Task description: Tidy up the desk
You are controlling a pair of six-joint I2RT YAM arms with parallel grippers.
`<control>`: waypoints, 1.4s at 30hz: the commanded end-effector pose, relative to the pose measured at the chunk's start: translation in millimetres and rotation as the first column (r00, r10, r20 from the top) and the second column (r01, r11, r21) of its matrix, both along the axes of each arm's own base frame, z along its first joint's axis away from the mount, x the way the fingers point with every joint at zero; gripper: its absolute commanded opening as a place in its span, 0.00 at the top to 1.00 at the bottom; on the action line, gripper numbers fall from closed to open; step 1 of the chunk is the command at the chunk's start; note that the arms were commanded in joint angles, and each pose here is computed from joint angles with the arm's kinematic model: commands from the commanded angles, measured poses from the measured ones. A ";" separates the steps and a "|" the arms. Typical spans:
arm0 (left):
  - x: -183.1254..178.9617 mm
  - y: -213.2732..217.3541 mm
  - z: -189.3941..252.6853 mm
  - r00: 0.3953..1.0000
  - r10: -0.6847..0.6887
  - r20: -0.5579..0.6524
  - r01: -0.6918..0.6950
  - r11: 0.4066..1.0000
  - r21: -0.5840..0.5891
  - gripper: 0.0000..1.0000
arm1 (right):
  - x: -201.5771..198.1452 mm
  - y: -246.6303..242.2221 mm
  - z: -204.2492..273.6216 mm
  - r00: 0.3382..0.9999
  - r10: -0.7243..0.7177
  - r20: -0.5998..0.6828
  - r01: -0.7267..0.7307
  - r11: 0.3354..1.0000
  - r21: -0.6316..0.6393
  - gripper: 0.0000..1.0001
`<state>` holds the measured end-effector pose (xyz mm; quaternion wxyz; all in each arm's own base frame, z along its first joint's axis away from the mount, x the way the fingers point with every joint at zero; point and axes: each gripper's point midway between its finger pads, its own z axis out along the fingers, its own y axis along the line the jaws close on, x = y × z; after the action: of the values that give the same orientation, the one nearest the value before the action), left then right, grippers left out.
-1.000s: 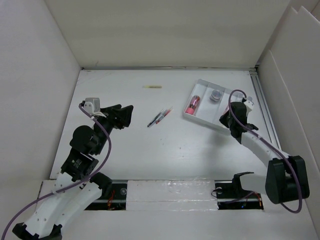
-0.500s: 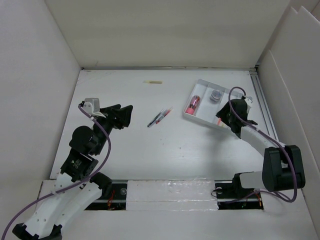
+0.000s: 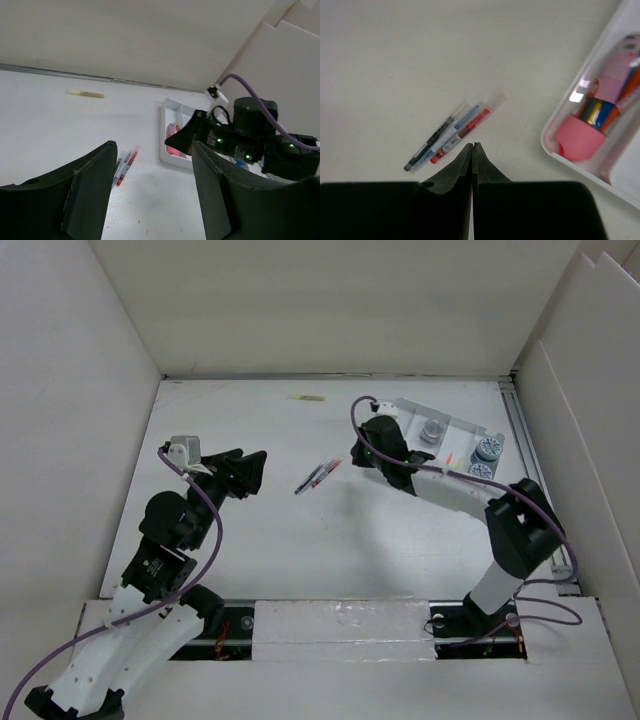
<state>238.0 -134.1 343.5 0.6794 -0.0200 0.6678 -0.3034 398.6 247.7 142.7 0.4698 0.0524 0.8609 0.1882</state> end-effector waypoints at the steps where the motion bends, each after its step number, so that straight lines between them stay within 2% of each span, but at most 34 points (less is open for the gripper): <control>1: -3.0 -2.9 15.3 0.998 -0.021 0.052 0.023 0.999 -0.022 0.43 | 22.1 31.1 8.4 0.994 0.098 0.057 -0.094 0.993 -0.075 0.94; 2: -4.9 -1.7 17.7 0.998 -0.021 0.063 0.023 0.999 -0.029 0.43 | 47.9 44.5 29.6 0.984 0.144 0.109 -0.138 0.988 -0.063 0.78; 3: -5.6 -1.3 18.4 0.998 -0.021 0.065 0.023 0.999 -0.030 0.43 | 48.1 44.6 29.8 0.983 0.144 0.110 -0.138 0.988 -0.063 0.78; 4: -5.8 -0.9 18.4 0.998 -0.020 0.065 0.022 0.999 -0.030 0.43 | 54.5 58.7 9.5 0.973 0.222 0.065 -0.219 0.975 -0.049 0.72; 5: -5.3 0.4 18.8 0.998 -0.012 0.065 0.014 0.999 -0.032 0.43 | 73.0 69.7 33.2 0.964 0.249 0.097 -0.248 0.969 -0.021 0.63; 6: -4.8 0.1 17.3 0.998 -0.012 0.061 0.014 1.000 -0.028 0.43 | 80.9 73.5 29.5 0.951 0.302 0.071 -0.303 0.953 -0.002 0.59; 7: -5.0 -0.3 17.2 0.998 -0.015 0.061 0.017 0.999 -0.027 0.43 | 92.1 76.7 28.6 0.948 0.310 0.069 -0.311 0.951 -0.003 0.55; 9: -8.1 0.9 20.7 0.997 -0.018 0.074 0.020 0.999 -0.036 0.43 | 121.8 84.8 -6.8 0.952 0.305 -0.006 -0.305 0.952 -0.018 0.42; 10: -8.9 1.4 21.5 0.997 -0.017 0.078 0.020 0.999 -0.039 0.43 | 137.0 84.2 24.7 0.955 0.292 0.061 -0.292 0.956 0.000 0.42; 11: -8.4 3.0 21.1 0.997 -0.008 0.077 0.011 0.999 -0.038 0.43 | 143.1 87.8 -6.8 0.956 0.293 -0.007 -0.293 0.956 -0.012 0.37; 12: -7.6 2.5 20.3 0.997 -0.008 0.073 0.011 0.999 -0.036 0.43 | 163.5 91.5 19.8 0.961 0.273 0.052 -0.274 0.962 0.015 0.34; 13: -7.2 2.9 19.9 0.997 -0.005 0.072 0.008 0.999 -0.036 0.43 | 171.1 91.8 18.2 0.967 0.250 0.045 -0.251 0.968 0.014 0.33; 14: -7.5 1.5 19.2 0.997 -0.013 0.071 0.015 0.999 -0.033 0.43 | 184.5 88.6 -7.2 0.975 0.223 0.014 -0.224 0.975 0.009 0.31; 17: -9.3 3.6 22.2 0.997 -0.008 0.082 0.011 0.999 -0.041 0.43 | 217.4 90.9 12.9 0.988 0.137 0.074 -0.142 0.987 0.072 0.30; 18: -8.5 3.4 21.1 0.997 -0.007 0.078 0.010 0.999 -0.039 0.42 | 227.1 88.7 -14.4 0.994 0.106 0.033 -0.109 0.988 0.105 0.28; 19: -7.9 3.6 20.0 0.997 -0.004 0.074 0.006 0.999 -0.037 0.43 | 233.4 99.2 5.8 0.990 0.119 0.079 -0.131 0.978 0.165 0.25; 23: -8.0 3.1 20.0 0.997 -0.007 0.076 0.009 0.999 -0.036 0.43 | 252.1 102.8 0.5 0.994 0.067 0.092 -0.093 0.941 0.324 0.16; 25: -6.5 3.5 18.5 0.998 -0.001 0.070 0.003 0.999 -0.034 0.43 | 256.5 107.7 -3.1 0.995 0.049 0.092 -0.081 0.921 0.382 0.14; 28: -5.4 2.2 17.3 0.998 -0.004 0.067 0.006 1.000 -0.029 0.43 | 265.8 112.9 15.5 0.988 0.033 0.150 -0.095 0.896 0.433 0.13; 33: -3.9 2.3 16.5 0.998 0.001 0.063 0.001 1.000 -0.026 0.43 | 273.2 115.5 10.8 0.986 -0.001 0.168 -0.083 0.867 0.492 0.14; 42: -3.4 1.2 15.0 0.998 -0.004 0.060 0.005 1.000 -0.022 0.43 | 292.1 103.1 -6.8 0.988 -0.108 0.115 0.008 0.763 0.646 0.14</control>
<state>233.3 -132.1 350.8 0.6868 -0.0194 0.6571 -0.3101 676.0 354.2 103.9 0.4630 0.1928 0.7580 0.4170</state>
